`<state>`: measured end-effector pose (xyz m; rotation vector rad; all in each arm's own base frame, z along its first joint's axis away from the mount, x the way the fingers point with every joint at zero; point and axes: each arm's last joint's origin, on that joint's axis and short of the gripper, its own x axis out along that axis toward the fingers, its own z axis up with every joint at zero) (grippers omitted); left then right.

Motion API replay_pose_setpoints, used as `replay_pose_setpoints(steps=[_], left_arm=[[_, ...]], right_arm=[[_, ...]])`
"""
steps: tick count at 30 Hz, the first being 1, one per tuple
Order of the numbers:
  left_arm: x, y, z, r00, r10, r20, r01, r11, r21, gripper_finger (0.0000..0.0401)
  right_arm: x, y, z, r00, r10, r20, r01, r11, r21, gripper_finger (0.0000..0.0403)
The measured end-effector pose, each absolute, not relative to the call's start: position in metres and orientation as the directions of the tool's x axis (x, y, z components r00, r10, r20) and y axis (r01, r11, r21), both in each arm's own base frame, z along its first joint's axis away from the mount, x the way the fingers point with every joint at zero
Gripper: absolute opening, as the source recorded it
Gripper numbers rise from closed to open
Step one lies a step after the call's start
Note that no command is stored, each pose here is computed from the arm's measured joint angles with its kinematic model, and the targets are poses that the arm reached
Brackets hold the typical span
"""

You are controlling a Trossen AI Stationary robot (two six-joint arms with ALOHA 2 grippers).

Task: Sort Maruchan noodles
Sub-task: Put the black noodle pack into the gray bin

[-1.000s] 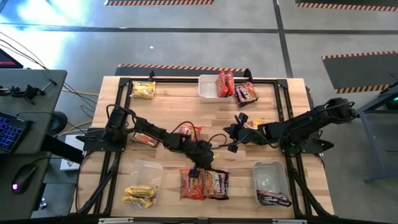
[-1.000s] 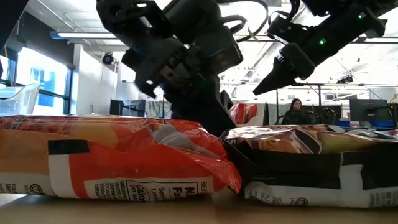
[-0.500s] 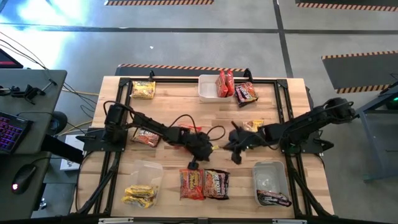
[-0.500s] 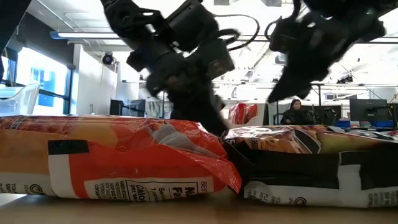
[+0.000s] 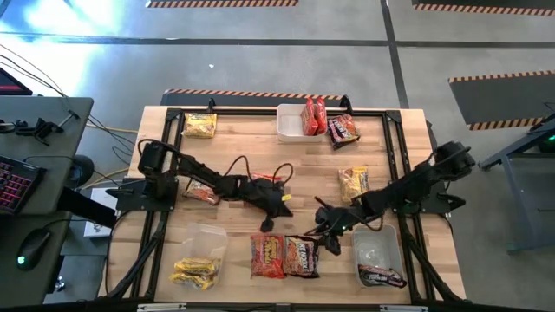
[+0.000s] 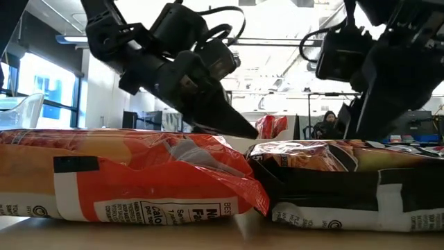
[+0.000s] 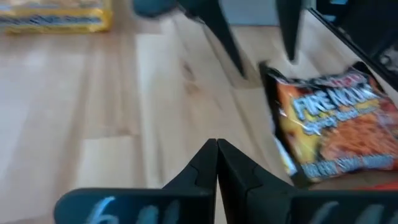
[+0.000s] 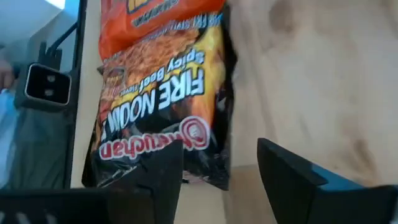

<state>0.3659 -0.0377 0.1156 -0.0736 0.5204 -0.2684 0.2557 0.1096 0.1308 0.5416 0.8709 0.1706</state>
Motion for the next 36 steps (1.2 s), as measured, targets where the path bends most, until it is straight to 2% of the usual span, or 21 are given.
replay_pose_setpoints(steps=[4,7,16,29,32,36], left_arm=[[0.366,-0.032,0.123,0.849,-0.255,-0.462,0.226,0.967,-0.118,0.0],[0.366,-0.031,0.127,0.861,-0.23,-0.454,0.215,0.973,-0.083,0.0],[0.366,-0.028,0.129,0.888,-0.125,-0.442,0.131,0.991,-0.017,0.0],[0.348,-0.021,0.121,0.923,-0.087,-0.374,0.08,0.996,-0.034,0.0],[0.348,-0.021,0.126,0.93,-0.082,-0.359,0.082,0.997,-0.016,0.0],[0.347,-0.021,0.136,0.941,-0.069,-0.332,0.077,0.997,0.009,0.0]], right_arm=[[0.26,0.11,0.117,0.623,0.352,-0.698,0.123,0.838,0.532,0.0171],[0.262,0.109,0.112,0.616,0.339,-0.711,0.14,0.841,0.523,0.0143],[0.267,0.105,0.113,0.649,0.319,-0.69,0.127,0.85,0.512,0.001],[0.266,0.084,0.128,0.731,0.04,-0.681,0.384,0.801,0.46,0.0001],[0.262,0.079,0.134,0.728,-0.07,-0.682,0.486,0.754,0.441,0.0],[0.253,0.071,0.133,0.668,-0.245,-0.702,0.668,0.613,0.422,0.0]])
